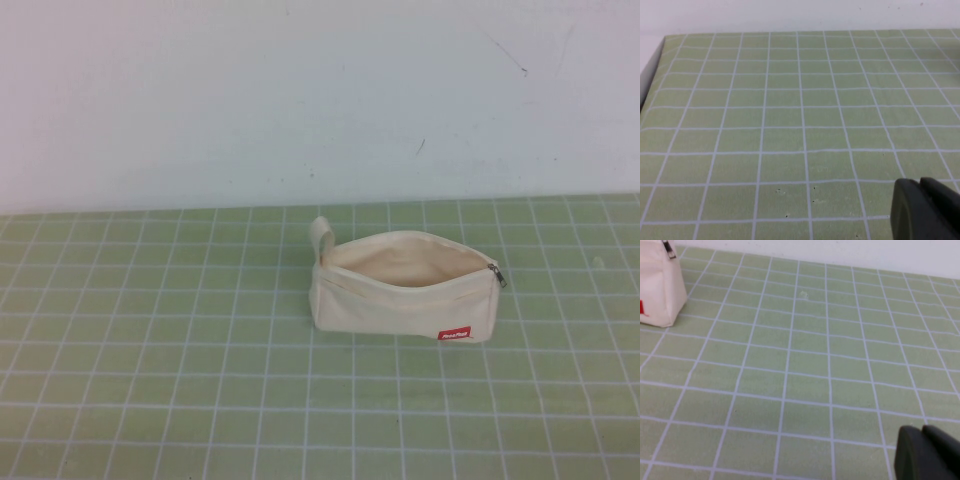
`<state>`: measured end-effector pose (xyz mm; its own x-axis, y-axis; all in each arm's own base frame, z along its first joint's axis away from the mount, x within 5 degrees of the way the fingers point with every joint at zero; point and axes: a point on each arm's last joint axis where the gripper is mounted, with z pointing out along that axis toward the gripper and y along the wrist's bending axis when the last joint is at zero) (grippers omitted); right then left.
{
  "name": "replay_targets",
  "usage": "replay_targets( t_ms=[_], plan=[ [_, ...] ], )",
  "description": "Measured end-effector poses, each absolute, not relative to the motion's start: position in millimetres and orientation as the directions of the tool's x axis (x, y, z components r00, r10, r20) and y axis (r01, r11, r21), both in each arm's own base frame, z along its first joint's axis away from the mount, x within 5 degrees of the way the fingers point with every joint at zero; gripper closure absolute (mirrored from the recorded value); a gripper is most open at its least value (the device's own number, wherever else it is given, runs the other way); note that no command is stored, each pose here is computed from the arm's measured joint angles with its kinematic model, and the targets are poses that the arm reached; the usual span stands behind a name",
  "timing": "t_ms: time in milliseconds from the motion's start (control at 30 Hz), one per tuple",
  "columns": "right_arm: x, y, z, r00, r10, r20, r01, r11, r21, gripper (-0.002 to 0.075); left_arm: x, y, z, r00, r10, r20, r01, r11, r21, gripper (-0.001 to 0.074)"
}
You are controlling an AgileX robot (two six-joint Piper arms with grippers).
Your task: Put eraser into pencil case
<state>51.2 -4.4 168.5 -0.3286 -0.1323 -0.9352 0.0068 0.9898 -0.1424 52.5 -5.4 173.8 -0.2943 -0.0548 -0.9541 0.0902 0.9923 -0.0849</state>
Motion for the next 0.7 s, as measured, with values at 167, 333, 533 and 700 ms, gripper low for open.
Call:
replay_targets(
  t_ms=[167,333,533,700],
  plan=[
    [51.2,-4.4,168.5,-0.329,-0.132,-0.935,0.007,0.990,-0.142,0.0727,52.5,-5.4,173.8,-0.294,-0.052,-0.954,0.091,0.992,-0.082,0.0736],
    [51.2,-4.4,168.5,-0.329,-0.132,-0.935,0.007,0.990,-0.142,0.0727,52.5,-5.5,173.8,-0.294,-0.052,-0.954,0.092,0.992,-0.082,0.0736],
    [51.2,-4.4,168.5,-0.329,-0.132,-0.935,0.007,0.990,-0.142,0.0727,52.5,-5.5,173.8,-0.294,-0.052,-0.954,0.092,0.992,-0.082,0.0736],
    [51.2,-4.4,168.5,-0.329,-0.132,-0.935,0.007,0.990,-0.142,0.0727,52.5,-5.5,173.8,-0.294,-0.049,-0.955,0.093,0.993,-0.080,0.0736]
  ],
)
